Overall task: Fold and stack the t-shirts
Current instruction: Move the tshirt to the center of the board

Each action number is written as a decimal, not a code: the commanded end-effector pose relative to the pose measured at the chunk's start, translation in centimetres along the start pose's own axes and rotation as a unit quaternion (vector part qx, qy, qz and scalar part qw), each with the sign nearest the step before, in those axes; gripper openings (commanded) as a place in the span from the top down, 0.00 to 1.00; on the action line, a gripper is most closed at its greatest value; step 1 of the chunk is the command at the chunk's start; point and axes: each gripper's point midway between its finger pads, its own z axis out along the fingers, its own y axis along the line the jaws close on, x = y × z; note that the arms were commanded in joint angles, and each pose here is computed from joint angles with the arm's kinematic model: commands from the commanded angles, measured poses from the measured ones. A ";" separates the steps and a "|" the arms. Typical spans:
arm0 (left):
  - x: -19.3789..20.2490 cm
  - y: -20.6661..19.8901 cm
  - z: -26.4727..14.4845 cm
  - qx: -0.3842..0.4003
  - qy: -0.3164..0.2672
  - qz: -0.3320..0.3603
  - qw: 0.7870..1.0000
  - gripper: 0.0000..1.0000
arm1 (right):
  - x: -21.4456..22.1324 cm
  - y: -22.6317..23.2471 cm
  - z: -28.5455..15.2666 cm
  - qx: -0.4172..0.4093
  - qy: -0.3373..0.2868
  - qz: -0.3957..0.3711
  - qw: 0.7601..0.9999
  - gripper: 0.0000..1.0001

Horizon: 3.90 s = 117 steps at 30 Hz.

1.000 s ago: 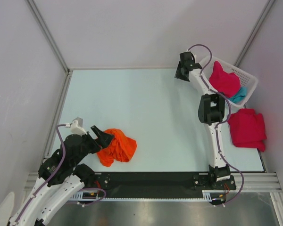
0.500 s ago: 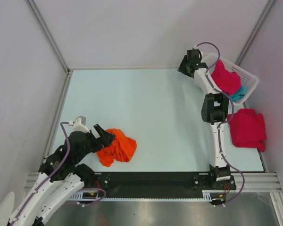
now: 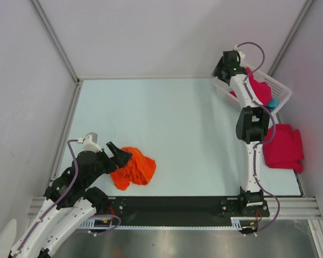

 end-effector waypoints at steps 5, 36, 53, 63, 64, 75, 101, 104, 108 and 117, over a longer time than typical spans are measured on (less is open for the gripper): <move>-0.2 -0.3 -0.7 0.021 -0.010 0.009 1.000 0.01 | -5.6 -20.0 -7.5 0.285 -0.058 0.029 0.956 0.31; -0.9 -2.7 -2.5 0.080 -0.015 0.006 0.997 0.01 | 3.6 -28.9 -16.4 0.381 -0.021 0.120 0.917 1.00; -1.0 -2.5 -3.1 0.085 -0.021 0.002 0.996 0.01 | 8.9 -20.6 -24.6 0.405 -0.132 0.096 0.900 1.00; -1.1 -2.0 -3.8 0.080 -0.029 0.001 0.996 0.01 | 10.5 -23.5 -22.6 0.454 -0.092 0.116 0.879 1.00; -1.1 -2.0 -3.8 0.080 -0.029 0.001 0.996 0.01 | 11.2 -23.9 -22.3 0.455 -0.076 0.128 0.878 1.00; -1.5 -2.0 -4.3 0.076 -0.032 0.006 0.997 0.02 | 14.3 -28.9 -20.0 0.512 -0.017 0.190 0.837 1.00; -2.9 -2.3 -5.8 0.063 -0.046 0.019 0.997 0.02 | 7.6 -34.4 -15.5 0.552 -0.034 0.260 0.791 1.00; -3.0 -2.6 -5.9 0.066 -0.042 0.021 0.997 0.02 | 6.4 -33.9 -14.1 0.535 -0.040 0.278 0.797 1.00; -3.5 -2.7 -6.4 0.063 -0.048 0.023 0.997 0.02 | 5.4 -33.7 -12.6 0.528 -0.044 0.283 0.799 1.00; -3.3 -2.3 -5.7 0.046 -0.040 0.024 0.998 0.02 | 6.8 -33.7 -9.7 0.533 -0.029 0.280 0.798 1.00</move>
